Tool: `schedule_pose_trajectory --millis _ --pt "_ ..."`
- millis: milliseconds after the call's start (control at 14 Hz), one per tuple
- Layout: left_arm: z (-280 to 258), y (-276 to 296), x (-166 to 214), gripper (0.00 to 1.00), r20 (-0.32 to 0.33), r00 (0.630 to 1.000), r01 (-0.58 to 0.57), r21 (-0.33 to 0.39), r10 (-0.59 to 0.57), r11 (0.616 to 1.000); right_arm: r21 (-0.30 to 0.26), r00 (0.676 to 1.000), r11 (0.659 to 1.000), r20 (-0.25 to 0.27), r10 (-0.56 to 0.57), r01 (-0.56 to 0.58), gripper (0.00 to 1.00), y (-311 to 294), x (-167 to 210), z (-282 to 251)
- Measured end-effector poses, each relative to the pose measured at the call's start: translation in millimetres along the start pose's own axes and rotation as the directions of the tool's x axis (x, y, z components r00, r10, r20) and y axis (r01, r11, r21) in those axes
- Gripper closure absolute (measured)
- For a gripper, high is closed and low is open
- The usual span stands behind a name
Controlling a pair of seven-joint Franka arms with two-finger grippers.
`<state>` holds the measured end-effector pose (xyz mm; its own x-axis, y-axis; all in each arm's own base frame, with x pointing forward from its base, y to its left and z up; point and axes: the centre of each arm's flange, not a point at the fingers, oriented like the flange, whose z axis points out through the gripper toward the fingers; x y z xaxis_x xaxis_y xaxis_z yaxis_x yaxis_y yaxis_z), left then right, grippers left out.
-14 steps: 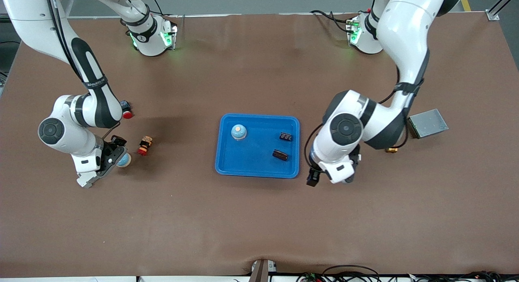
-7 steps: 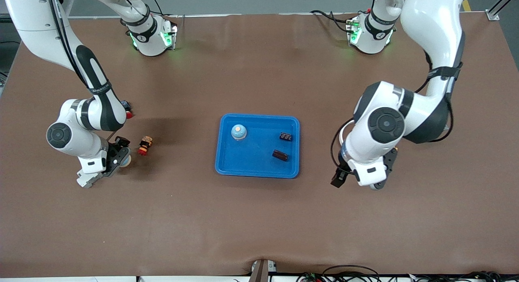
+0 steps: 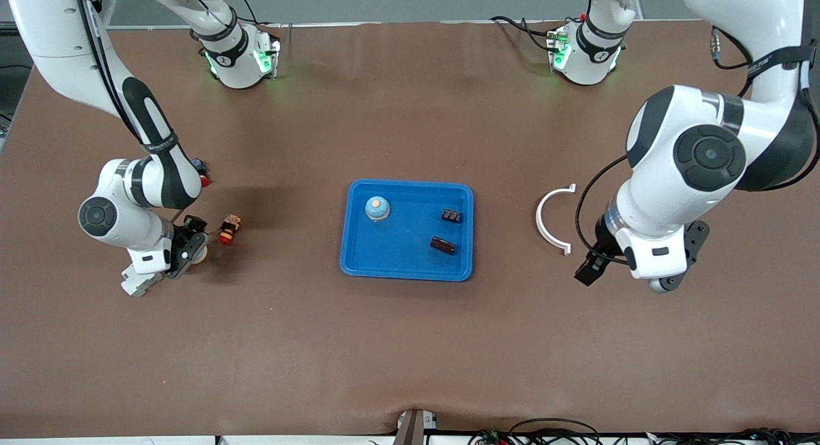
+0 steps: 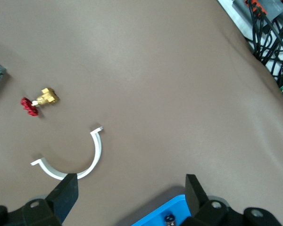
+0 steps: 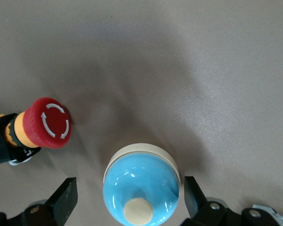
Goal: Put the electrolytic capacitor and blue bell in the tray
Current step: 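Grasp the second blue bell with the right gripper while the left gripper withdraws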
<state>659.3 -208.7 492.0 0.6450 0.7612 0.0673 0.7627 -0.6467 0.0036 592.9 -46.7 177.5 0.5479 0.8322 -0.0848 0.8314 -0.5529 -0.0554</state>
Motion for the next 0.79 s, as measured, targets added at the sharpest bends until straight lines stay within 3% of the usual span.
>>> schedule_pose_trajectory --millis 501,644,716,788 --pt "-39.3 -36.2 26.5 0.00 0.003 0.977 -0.211 0.035 0.211 0.977 0.000 1.000 1.000 -0.002 -0.002 0.002 0.01 3.4 -6.3 1.3" --pt "-60.2 -55.1 31.5 0.00 0.043 0.963 -0.267 0.034 0.265 0.963 0.000 1.000 1.000 -0.001 -0.003 0.003 0.05 3.2 -6.2 1.7" --pt "-67.6 -64.7 37.0 0.00 0.071 0.956 -0.287 0.023 0.285 0.958 0.001 1.000 1.000 -0.001 -0.003 0.003 0.11 3.1 -6.2 2.1" --pt "-72.0 -72.8 44.6 0.00 0.091 0.949 -0.304 0.009 0.302 0.953 0.002 1.000 1.000 0.000 -0.003 0.003 0.23 3.0 -6.2 3.0"
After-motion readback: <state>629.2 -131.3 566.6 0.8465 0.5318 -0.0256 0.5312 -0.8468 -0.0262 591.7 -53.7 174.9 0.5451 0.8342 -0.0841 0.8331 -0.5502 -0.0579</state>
